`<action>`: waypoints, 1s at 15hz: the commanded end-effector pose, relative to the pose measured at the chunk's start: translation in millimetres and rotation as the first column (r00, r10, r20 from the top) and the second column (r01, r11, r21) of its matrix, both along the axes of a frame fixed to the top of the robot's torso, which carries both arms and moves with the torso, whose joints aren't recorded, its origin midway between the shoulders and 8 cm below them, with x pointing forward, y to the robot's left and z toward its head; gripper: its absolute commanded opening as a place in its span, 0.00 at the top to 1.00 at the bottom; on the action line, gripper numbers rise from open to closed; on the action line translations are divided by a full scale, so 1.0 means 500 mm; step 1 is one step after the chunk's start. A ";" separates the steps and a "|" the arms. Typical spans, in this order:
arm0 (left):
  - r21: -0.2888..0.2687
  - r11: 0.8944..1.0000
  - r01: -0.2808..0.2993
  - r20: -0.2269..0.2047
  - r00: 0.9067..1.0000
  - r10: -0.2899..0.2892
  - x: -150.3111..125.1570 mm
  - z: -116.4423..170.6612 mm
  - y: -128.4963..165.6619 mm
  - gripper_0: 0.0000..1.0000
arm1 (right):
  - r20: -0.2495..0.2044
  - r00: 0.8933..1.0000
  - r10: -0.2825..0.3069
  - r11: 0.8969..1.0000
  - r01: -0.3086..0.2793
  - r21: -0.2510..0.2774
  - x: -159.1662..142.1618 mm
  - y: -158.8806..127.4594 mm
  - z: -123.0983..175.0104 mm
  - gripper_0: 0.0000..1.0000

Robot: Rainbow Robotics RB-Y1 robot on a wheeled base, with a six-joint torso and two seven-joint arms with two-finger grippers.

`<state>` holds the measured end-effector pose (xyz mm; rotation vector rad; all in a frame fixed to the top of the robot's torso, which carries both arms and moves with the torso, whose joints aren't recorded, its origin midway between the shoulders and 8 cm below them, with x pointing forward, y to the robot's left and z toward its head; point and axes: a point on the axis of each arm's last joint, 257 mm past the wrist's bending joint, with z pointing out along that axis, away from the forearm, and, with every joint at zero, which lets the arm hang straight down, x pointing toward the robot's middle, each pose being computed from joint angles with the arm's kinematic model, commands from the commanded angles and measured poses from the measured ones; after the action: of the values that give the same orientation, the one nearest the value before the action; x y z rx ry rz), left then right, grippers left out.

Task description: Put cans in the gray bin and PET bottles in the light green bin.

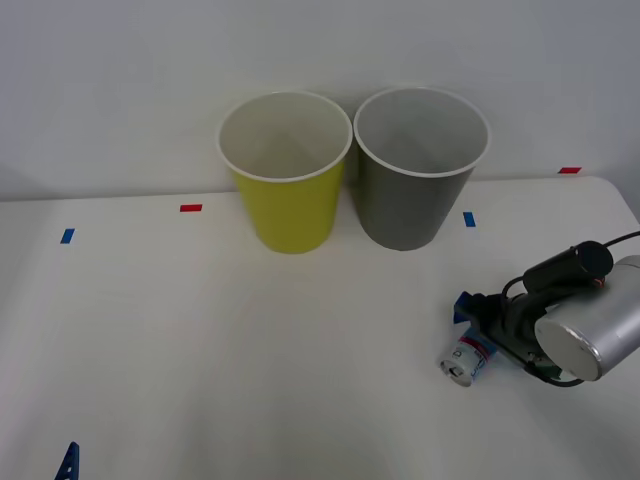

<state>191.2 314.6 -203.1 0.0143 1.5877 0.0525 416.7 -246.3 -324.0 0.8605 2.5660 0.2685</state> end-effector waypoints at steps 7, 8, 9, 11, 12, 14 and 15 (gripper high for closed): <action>0.000 1.000 0.000 0.000 1.000 0.000 0.000 0.000 0.000 0.00 | 0.014 1.000 0.008 0.999 -0.008 -0.047 0.015 0.004 0.014 0.99; 0.000 1.000 0.000 0.000 1.000 0.000 0.000 0.000 0.000 0.00 | 0.016 1.000 0.011 0.999 -0.011 -0.049 0.015 0.006 0.013 0.99; 0.000 1.000 0.000 0.000 1.000 0.000 0.000 0.000 0.000 0.00 | 0.017 1.000 0.014 0.999 -0.013 -0.050 0.016 0.007 0.013 0.99; 0.000 1.000 0.000 0.000 1.000 0.000 0.000 0.000 0.000 0.00 | 0.019 1.000 0.025 0.998 -0.024 -0.062 0.016 0.005 0.012 1.00; 0.000 1.000 0.000 0.000 1.000 0.000 0.000 0.000 0.000 0.00 | 0.034 0.999 0.036 0.997 -0.033 -0.074 0.021 0.008 0.019 1.00; 0.000 1.000 0.000 0.000 1.000 0.000 0.000 0.000 0.000 0.00 | 0.055 0.994 0.096 0.987 -0.088 -0.132 0.029 0.004 0.039 1.00; 0.000 1.000 0.000 0.000 1.000 0.000 0.000 0.000 0.000 0.00 | 0.057 0.991 0.121 0.982 -0.111 -0.150 0.028 0.000 0.049 1.00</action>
<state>191.2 314.6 -203.1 0.0143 1.5877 0.0525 430.8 -244.3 -306.3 0.6777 2.5419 0.1544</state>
